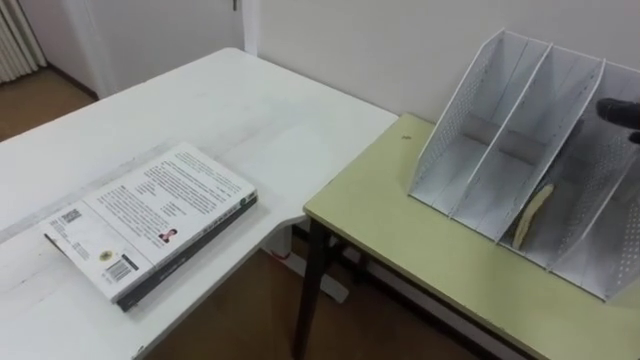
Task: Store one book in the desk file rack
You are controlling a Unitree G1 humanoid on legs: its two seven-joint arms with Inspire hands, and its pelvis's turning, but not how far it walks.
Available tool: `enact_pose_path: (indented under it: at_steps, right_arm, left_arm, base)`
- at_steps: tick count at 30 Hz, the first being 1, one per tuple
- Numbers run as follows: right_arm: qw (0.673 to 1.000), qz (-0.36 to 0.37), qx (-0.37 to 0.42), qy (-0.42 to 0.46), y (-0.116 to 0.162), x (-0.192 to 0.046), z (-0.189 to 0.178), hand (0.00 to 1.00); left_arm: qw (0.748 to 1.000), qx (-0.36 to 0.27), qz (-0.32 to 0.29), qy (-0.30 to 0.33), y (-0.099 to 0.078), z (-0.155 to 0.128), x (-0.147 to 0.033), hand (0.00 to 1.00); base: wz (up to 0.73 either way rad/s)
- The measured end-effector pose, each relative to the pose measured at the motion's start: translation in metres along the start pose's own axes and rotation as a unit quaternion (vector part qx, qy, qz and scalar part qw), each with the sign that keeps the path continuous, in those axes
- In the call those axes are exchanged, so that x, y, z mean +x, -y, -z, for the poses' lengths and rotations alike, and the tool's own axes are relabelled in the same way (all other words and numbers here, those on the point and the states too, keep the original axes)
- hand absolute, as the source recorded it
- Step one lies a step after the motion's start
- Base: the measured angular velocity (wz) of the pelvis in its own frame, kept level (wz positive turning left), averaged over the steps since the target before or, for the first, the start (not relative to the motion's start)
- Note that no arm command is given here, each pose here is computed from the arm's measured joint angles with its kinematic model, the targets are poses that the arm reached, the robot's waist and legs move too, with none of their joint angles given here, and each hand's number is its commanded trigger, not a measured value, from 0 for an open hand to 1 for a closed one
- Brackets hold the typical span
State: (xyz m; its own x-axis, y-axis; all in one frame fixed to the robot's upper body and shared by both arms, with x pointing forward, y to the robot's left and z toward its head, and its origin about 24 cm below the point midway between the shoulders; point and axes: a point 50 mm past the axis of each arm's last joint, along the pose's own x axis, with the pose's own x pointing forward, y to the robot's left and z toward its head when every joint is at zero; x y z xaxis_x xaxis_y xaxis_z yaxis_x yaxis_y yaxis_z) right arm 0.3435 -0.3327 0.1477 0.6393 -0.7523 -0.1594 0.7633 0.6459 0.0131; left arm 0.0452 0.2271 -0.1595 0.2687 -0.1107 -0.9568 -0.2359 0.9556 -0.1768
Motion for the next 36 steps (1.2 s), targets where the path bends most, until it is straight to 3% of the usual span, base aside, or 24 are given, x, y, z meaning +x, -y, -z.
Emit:
enact_pose_path:
  at_steps: [13, 22, 31, 36]
  right_arm:
    - [1.000, -0.007, 0.001, 0.003, 0.000, 0.000, -0.002, 0.00]
    - [0.994, -0.083, 0.064, 0.034, -0.023, -0.008, -0.039, 0.00]
    - [0.944, -0.289, 0.069, 0.148, -0.058, -0.057, -0.078, 0.00]
    - [0.876, -0.437, 0.036, 0.200, -0.079, -0.100, -0.081, 0.00]
  left_arm:
    - [1.000, 0.000, -0.009, 0.000, -0.001, 0.000, 0.000, 0.00]
    - [1.000, 0.001, -0.017, 0.004, -0.001, -0.001, 0.000, 0.00]
    - [0.999, 0.002, -0.027, 0.017, -0.009, -0.006, -0.002, 0.00]
    - [0.999, 0.007, -0.029, 0.022, -0.010, -0.012, -0.002, 0.00]
  base:
    - [0.00]
    - [0.00]
    - [-0.02]
    - [0.00]
